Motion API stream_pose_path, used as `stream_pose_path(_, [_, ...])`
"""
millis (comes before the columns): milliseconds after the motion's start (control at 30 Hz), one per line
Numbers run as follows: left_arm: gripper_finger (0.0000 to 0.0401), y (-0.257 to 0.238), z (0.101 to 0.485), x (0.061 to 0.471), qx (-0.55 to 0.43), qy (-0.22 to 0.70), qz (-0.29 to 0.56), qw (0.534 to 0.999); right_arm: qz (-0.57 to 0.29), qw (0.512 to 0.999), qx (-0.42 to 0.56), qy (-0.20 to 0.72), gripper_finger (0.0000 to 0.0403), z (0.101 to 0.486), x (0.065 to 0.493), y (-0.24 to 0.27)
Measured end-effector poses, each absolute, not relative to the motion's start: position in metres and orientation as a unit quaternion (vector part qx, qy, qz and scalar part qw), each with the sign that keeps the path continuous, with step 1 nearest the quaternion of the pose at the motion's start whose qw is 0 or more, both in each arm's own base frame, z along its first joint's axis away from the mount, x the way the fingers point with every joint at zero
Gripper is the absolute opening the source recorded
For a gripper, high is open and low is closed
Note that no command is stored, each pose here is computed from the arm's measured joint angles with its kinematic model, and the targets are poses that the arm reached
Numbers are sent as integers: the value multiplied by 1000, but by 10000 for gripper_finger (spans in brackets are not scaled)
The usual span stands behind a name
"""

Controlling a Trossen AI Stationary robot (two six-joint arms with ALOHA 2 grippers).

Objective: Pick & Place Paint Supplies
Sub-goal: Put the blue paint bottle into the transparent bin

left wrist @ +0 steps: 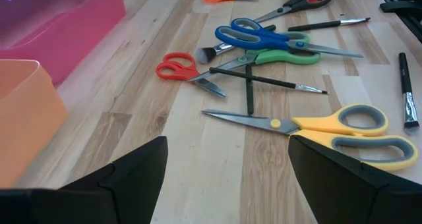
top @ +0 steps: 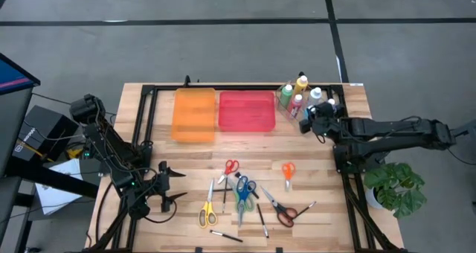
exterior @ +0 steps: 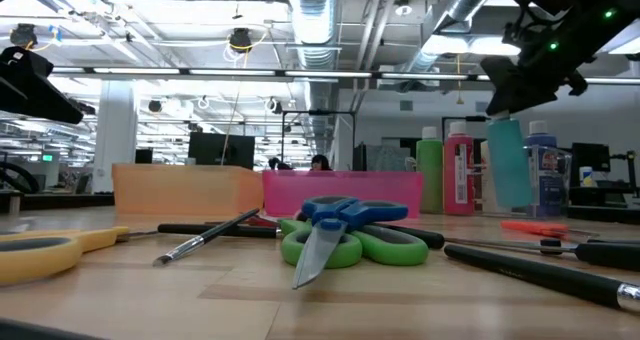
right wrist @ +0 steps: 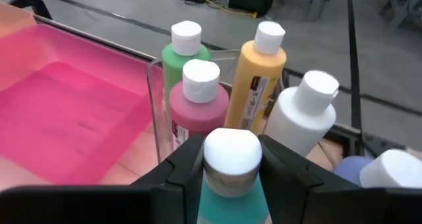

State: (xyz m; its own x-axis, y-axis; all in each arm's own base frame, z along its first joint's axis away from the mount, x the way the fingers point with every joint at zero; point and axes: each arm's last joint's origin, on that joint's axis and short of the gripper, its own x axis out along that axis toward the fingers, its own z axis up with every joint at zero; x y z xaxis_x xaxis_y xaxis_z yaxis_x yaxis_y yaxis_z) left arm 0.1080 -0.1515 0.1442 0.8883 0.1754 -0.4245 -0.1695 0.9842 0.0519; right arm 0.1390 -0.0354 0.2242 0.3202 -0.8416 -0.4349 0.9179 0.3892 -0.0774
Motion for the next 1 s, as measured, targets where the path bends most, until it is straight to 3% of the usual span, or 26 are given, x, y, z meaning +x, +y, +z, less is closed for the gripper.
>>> stream_pose_path(333, [309, -151, 144, 108, 7, 217, 90, 972, -544, 802, 119, 217, 113, 222, 139, -41])
stream_pose_path(567, [309, -151, 144, 108, 7, 217, 90, 972, -536, 803, 141, 218, 158, 222, 140, -42])
stream_pose_path(833, [309, -151, 144, 108, 7, 218, 90, 972, -525, 808, 142, 228, 133, 221, 140, -42])
stream_pose_path(1000, [309, -151, 144, 108, 7, 218, 90, 972, -521, 809, 137, 233, 148, 221, 140, -42])
